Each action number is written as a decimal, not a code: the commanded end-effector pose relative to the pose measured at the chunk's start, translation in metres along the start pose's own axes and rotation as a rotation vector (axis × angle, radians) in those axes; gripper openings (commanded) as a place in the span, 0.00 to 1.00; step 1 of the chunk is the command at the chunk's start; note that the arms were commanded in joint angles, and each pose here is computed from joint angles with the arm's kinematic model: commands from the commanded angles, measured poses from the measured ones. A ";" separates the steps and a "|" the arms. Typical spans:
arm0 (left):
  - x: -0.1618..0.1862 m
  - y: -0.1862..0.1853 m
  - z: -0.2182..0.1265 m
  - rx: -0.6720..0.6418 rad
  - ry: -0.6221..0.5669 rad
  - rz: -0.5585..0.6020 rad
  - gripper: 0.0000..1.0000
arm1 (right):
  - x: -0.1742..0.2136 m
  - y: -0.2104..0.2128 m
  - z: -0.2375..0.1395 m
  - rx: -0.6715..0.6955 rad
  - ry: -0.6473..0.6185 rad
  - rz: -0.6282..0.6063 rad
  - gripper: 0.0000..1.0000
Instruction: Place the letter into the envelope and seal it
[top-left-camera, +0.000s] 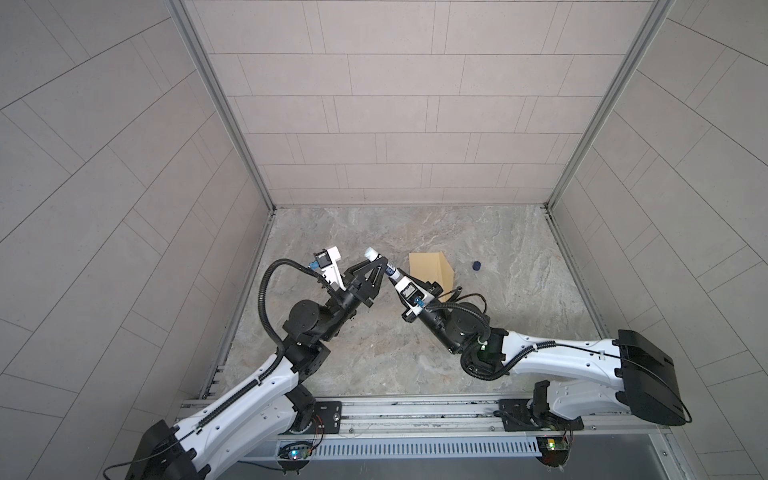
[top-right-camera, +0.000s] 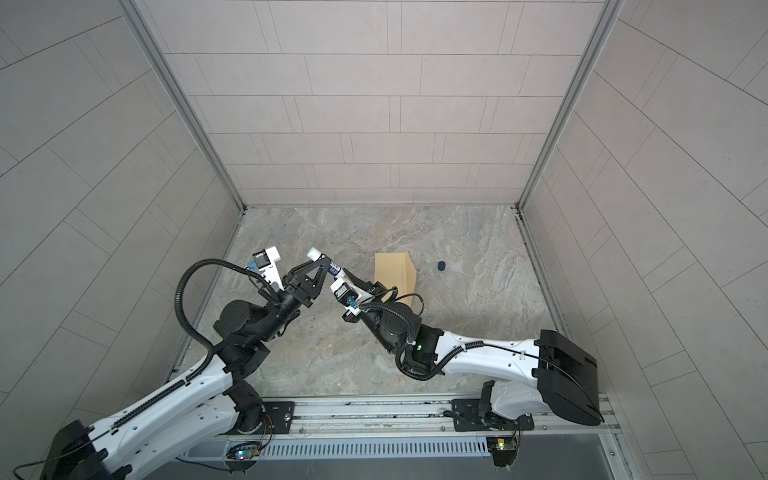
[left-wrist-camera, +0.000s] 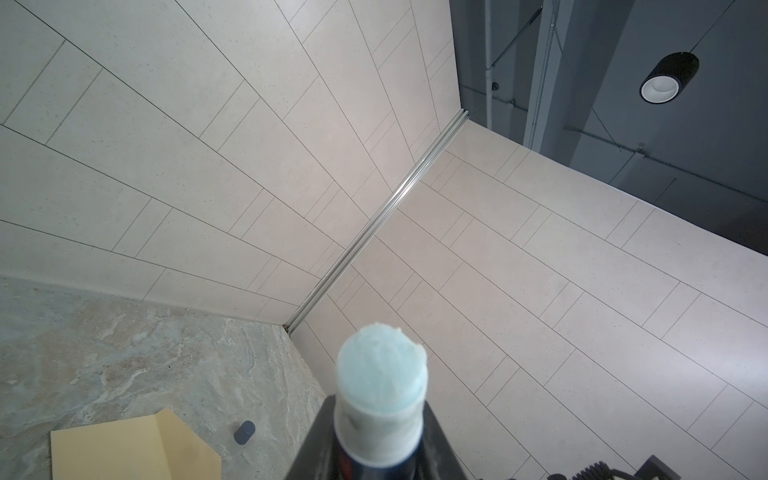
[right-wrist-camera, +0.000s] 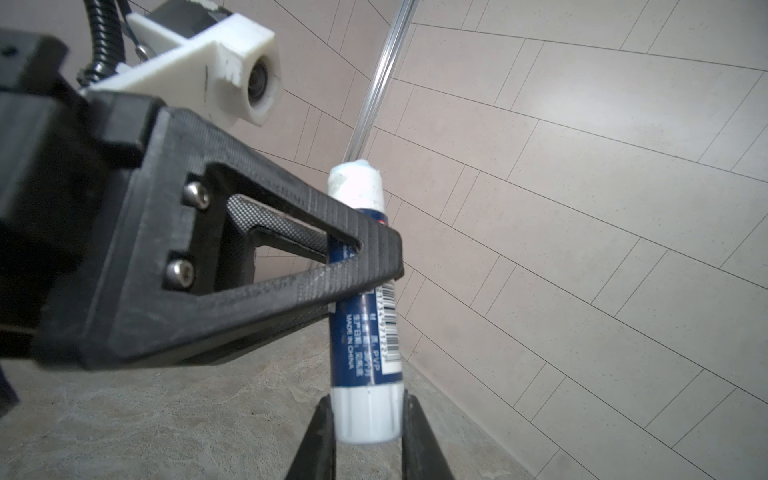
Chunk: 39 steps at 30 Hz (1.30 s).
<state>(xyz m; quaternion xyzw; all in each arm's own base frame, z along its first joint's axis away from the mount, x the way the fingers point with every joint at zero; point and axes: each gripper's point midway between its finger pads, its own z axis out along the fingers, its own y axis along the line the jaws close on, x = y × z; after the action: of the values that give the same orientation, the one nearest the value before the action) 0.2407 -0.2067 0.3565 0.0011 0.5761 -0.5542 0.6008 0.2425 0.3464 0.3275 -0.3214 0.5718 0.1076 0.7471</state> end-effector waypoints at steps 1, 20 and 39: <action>-0.008 -0.013 0.000 0.051 -0.024 0.016 0.00 | -0.025 -0.011 -0.001 -0.004 -0.028 0.072 0.10; -0.001 -0.045 -0.005 0.237 0.007 0.108 0.00 | -0.037 -0.051 0.014 -0.705 -0.048 0.959 0.09; -0.004 0.000 -0.005 -0.047 0.027 0.137 0.00 | 0.059 -0.113 0.003 -0.083 0.289 0.623 0.65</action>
<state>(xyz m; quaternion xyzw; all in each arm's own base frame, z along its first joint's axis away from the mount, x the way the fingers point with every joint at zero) 0.2377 -0.2068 0.3453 0.0343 0.5982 -0.5169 0.6114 0.2970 0.2884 0.3432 -0.2101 0.6611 0.4593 0.5549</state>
